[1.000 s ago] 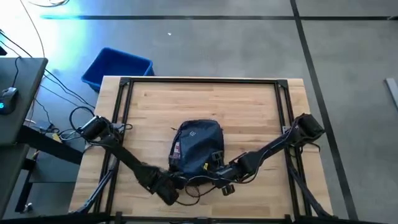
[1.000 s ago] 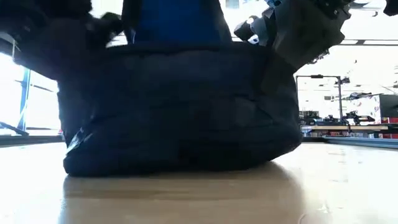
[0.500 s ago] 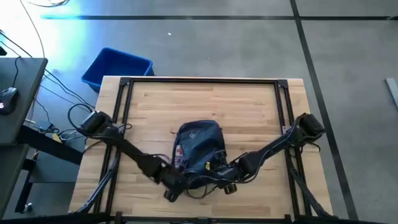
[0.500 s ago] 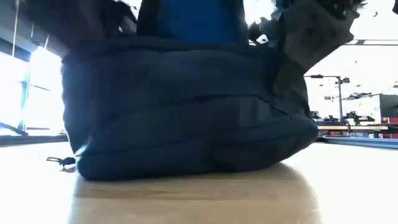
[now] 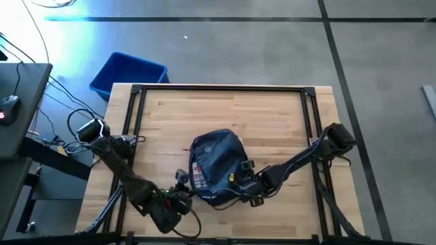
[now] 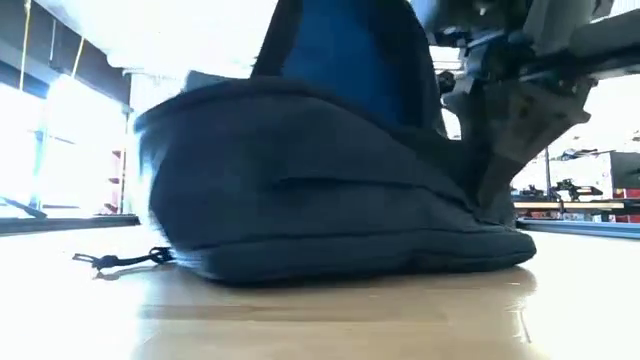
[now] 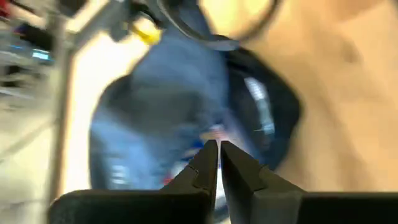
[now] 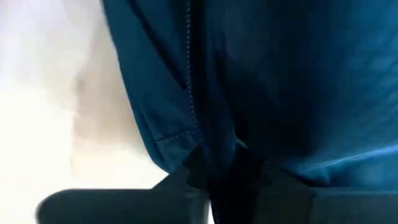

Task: Unpack backpack
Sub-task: Close the backpack

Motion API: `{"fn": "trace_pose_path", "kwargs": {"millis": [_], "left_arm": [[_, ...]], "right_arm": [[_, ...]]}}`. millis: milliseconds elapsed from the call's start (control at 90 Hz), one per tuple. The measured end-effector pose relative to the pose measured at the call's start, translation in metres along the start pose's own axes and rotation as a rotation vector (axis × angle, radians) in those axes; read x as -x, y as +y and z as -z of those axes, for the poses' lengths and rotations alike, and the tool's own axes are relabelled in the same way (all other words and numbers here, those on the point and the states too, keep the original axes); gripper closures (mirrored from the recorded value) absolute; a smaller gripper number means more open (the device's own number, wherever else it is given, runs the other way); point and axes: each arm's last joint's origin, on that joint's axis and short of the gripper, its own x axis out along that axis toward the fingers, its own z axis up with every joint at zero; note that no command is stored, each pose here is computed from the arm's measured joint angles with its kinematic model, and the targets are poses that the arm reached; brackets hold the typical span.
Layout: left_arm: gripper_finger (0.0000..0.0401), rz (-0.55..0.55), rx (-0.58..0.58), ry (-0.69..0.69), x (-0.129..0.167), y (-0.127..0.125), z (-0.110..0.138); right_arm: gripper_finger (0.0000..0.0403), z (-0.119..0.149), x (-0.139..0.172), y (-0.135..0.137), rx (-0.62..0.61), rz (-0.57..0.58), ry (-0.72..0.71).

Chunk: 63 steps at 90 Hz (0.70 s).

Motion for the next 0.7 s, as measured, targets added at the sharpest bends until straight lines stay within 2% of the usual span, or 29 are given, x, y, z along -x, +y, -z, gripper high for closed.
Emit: {"fn": "trace_pose_path", "kwargs": {"millis": [133,300,378,544,633,700], "left_arm": [[0.0401,-0.122,-0.002,0.021,-0.014,0.014,0.001],[0.0401,-0.158,0.035,0.103,-0.022,0.025,0.009],[0.0401,-0.173,0.049,0.172,-0.02,0.027,0.019],[0.0401,-0.239,0.109,0.312,-0.008,0.031,0.04],[0.0401,-0.254,0.15,0.371,-0.01,0.03,0.052],[0.0401,-0.263,0.159,0.385,-0.017,0.025,0.063]], "right_arm": [[0.0311,0.004,0.01,-0.007,0.016,-0.031,0.097],[0.0215,0.013,0.037,-0.013,0.012,0.018,0.187],[0.0181,0.018,0.05,-0.009,0.009,-0.012,0.189],[0.0156,0.025,0.087,0.009,0.018,-0.098,0.061],[0.0158,0.021,0.107,0.014,0.0,-0.103,-0.107],[0.0164,0.015,0.12,0.017,-0.035,-0.046,-0.265]]}}
